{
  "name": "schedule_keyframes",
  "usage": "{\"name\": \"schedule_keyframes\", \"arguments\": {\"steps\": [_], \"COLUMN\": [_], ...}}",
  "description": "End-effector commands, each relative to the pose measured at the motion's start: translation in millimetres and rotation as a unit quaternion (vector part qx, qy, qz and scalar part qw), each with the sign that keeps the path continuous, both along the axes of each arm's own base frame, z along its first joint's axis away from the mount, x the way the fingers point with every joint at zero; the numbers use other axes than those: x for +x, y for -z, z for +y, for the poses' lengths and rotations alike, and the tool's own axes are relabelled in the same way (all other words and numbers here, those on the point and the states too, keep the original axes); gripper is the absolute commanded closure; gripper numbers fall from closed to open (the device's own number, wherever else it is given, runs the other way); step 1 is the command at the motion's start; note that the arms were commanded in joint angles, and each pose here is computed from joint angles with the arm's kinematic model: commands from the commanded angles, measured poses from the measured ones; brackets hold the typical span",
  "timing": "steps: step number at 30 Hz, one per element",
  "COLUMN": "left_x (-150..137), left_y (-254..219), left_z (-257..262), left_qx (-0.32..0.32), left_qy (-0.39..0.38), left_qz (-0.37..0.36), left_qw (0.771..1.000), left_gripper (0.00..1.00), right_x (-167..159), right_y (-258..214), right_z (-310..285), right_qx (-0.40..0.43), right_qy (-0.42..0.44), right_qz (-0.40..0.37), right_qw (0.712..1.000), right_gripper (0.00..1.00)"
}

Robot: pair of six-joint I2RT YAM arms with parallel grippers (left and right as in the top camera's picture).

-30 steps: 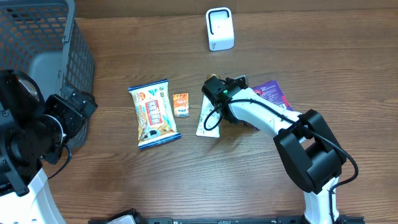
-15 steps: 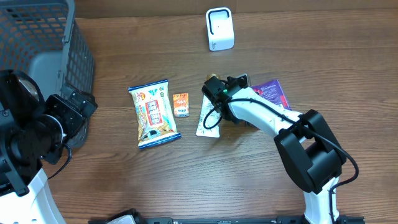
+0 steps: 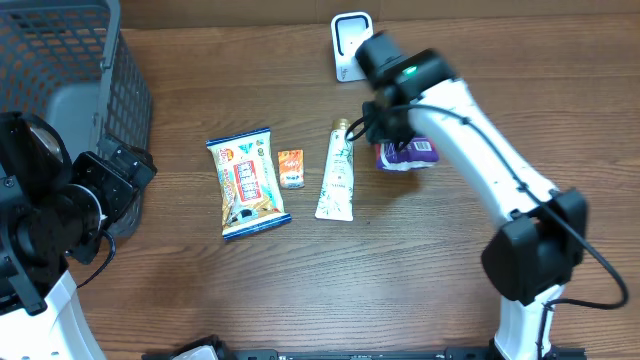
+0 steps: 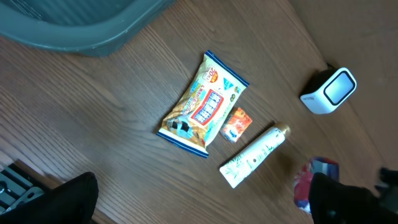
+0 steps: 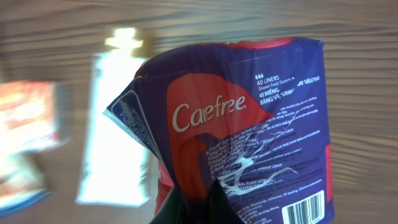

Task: Scan the item barcode
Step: 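Set the Carefree pack down flat and open the right gripper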

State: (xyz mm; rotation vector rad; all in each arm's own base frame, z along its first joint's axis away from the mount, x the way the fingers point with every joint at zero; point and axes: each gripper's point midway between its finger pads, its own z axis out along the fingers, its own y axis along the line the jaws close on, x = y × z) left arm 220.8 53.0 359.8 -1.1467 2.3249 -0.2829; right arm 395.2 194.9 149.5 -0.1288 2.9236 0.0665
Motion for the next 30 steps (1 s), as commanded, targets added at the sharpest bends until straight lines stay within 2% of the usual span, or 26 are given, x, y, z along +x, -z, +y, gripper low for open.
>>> {"name": "schedule_keyframes", "arguments": {"steps": [1,5,10,18,20,21,23,26,30], "left_x": [-1,-1,-1,-1,-1,-1,-1,-1,-1], "left_y": [-1,-1,-1,-1,-1,-1,-1,-1,-1], "left_z": [1,1,1,1,1,1,1,1,1], "left_qx": [0.003,0.003,0.003,0.003,0.003,0.003,0.003,0.003,0.003], "left_qy": [0.001,0.001,0.001,0.001,0.001,0.001,0.001,0.001,0.001], "left_qz": [-0.003,-0.003,-0.003,-0.003,-0.003,-0.003,-0.003,-0.003,-0.003], "left_qw": [1.000,1.000,1.000,1.000,1.000,1.000,1.000,1.000,1.000], "left_gripper": [0.00,0.00,0.00,0.00,0.00,0.00,0.00,0.00,0.00], "right_x": [-15,-15,-11,-9,-8,-7,-7,-12,-13], "right_y": [-32,-44,-44,29,51,63,88,101,84], "right_z": [30,18,-7,-51,-69,-81,-116,-159,-185], "right_qx": [0.210,0.346,0.445,0.471,0.453,0.429,0.352,0.263,0.230], "right_qy": [-0.080,-0.089,-0.068,0.061,0.093,0.118,0.178,0.224,0.235], "right_qz": [0.057,0.089,0.101,0.135,0.132,0.132,0.130,0.128,0.127], "right_qw": [0.973,0.930,0.887,0.870,0.877,0.886,0.910,0.930,0.936], "right_gripper": [0.96,0.96,0.96,0.96,0.96,0.94,0.83,0.55,0.46]}}
